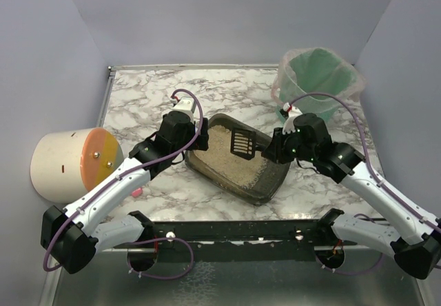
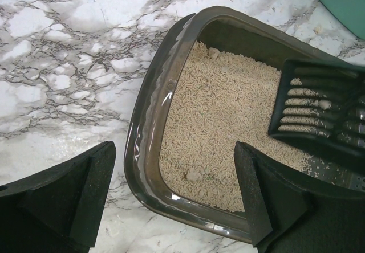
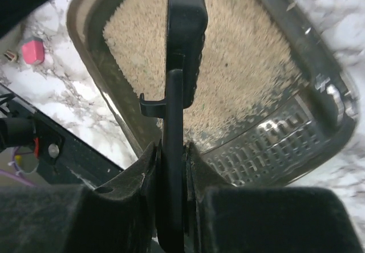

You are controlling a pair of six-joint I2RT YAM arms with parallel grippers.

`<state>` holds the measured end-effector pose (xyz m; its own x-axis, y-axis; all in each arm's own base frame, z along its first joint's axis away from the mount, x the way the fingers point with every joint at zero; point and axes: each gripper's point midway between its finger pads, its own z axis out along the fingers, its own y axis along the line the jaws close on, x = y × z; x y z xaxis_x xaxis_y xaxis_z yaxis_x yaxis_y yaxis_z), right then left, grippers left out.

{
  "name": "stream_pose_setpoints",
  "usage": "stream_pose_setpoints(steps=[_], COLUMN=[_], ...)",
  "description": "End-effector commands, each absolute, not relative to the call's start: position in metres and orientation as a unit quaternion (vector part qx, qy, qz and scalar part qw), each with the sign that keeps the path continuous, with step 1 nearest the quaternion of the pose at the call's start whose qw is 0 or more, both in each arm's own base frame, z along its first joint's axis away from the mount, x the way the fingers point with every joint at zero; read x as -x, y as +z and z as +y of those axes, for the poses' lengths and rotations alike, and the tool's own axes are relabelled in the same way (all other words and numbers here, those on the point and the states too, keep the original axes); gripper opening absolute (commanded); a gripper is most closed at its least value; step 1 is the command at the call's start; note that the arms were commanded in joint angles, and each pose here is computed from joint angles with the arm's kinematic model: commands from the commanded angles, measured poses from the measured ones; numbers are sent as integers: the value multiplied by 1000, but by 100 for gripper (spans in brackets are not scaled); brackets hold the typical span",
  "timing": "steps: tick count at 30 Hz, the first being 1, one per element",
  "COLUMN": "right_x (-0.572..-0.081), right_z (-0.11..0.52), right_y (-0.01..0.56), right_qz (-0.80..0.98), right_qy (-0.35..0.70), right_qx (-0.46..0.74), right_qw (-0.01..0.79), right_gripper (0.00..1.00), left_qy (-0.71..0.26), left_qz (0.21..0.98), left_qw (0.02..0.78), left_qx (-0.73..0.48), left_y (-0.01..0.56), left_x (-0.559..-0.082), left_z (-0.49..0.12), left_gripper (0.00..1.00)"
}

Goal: Clean the litter box

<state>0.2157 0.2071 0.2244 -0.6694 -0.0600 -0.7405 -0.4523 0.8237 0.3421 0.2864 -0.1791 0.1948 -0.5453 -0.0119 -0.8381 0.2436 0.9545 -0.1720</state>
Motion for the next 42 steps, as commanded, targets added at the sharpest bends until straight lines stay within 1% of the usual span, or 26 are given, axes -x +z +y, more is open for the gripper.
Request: stream_pose_setpoints(steps=[1, 5, 8, 12, 15, 24, 31, 34, 40, 42], right_x=[-216, -229, -235, -245, -250, -258, -255, -254, -251, -249], right_z=[235, 244, 254, 258, 263, 274, 273, 271, 258, 253], right_y=[210, 207, 196, 173, 167, 155, 140, 134, 125, 123], right_qz=[871, 858, 853, 866, 866, 867, 878, 886, 904, 908], right_qy=[343, 372, 395, 381, 385, 393, 379, 366, 324, 310], right_qx=[57, -5, -44, -99, -114, -127, -128, -117, -92, -83], right_qw=[347, 355, 338, 309, 297, 277, 262, 261, 263, 267], right_gripper=[1, 1, 1, 1, 1, 15, 19, 26, 47, 51], left_qy=[-128, -131, -134, -133, -131, -131, -129, -128, -126, -125], left_qz=[869, 868, 867, 866, 863, 863, 864, 865, 866, 867], left_qw=[473, 475, 475, 479, 484, 486, 483, 483, 482, 479], left_qx=[-65, -63, -63, -59, -54, -54, -54, -54, -53, -53], left_y=[193, 194, 195, 198, 200, 201, 199, 199, 197, 196], left_x=[-286, -285, -284, -284, -283, -282, -283, -283, -284, -284], left_z=[-177, -177, -177, -175, -172, -171, -172, -171, -171, -172], left_gripper=[92, 92, 92, 92, 92, 92, 92, 92, 92, 92])
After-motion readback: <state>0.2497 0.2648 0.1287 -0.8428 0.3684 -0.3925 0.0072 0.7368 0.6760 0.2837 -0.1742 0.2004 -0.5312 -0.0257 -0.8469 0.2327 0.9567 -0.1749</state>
